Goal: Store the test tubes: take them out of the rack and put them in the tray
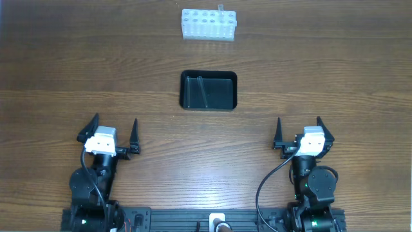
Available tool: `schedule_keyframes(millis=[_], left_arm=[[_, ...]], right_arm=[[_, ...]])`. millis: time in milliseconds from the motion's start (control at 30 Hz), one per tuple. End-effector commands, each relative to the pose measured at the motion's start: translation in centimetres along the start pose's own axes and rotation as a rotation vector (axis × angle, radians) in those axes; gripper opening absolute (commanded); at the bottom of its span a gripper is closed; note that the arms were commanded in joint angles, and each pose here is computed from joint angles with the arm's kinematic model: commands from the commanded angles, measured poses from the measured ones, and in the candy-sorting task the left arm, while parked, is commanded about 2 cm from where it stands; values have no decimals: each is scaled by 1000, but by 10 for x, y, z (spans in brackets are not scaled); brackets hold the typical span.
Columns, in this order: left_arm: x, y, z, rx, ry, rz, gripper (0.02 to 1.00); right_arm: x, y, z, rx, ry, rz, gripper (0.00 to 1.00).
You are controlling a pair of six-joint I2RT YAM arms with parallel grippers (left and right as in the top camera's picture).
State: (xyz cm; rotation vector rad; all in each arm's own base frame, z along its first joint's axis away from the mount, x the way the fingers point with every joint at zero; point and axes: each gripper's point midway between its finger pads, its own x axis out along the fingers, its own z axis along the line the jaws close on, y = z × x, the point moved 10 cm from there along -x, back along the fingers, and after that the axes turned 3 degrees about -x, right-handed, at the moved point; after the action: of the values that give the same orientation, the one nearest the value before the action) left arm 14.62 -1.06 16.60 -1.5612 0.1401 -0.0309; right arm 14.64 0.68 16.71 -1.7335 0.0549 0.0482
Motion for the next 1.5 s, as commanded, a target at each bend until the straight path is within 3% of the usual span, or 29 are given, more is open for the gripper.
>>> schedule_keyframes(millis=[33, 500, 733, 833, 1033, 1233, 1367, 1500], left_arm=[[0, 1, 0, 13, 7, 0, 1000], [0, 1, 0, 13, 6, 0, 1000], [0, 1, 0, 13, 6, 0, 1000], [0, 1, 0, 13, 6, 0, 1000], [0, 1, 0, 13, 7, 1, 1000], [0, 1, 0, 13, 7, 1, 1000], [0, 1, 0, 13, 7, 0, 1000], [0, 1, 0, 13, 6, 0, 1000]], right_arm=[[0, 2, 0, 5, -3, 0, 991], [0, 0, 0, 7, -3, -13, 991], [7, -32, -3, 27, 17, -198, 991], [17, -45, -5, 72, 18, -201, 991], [60, -80, -4, 137, -19, -59, 993], [119, -111, 11, 145, -166, 34, 993], [160, -115, 37, 141, -217, 74, 993], [192, -112, 73, 128, -217, 61, 993]])
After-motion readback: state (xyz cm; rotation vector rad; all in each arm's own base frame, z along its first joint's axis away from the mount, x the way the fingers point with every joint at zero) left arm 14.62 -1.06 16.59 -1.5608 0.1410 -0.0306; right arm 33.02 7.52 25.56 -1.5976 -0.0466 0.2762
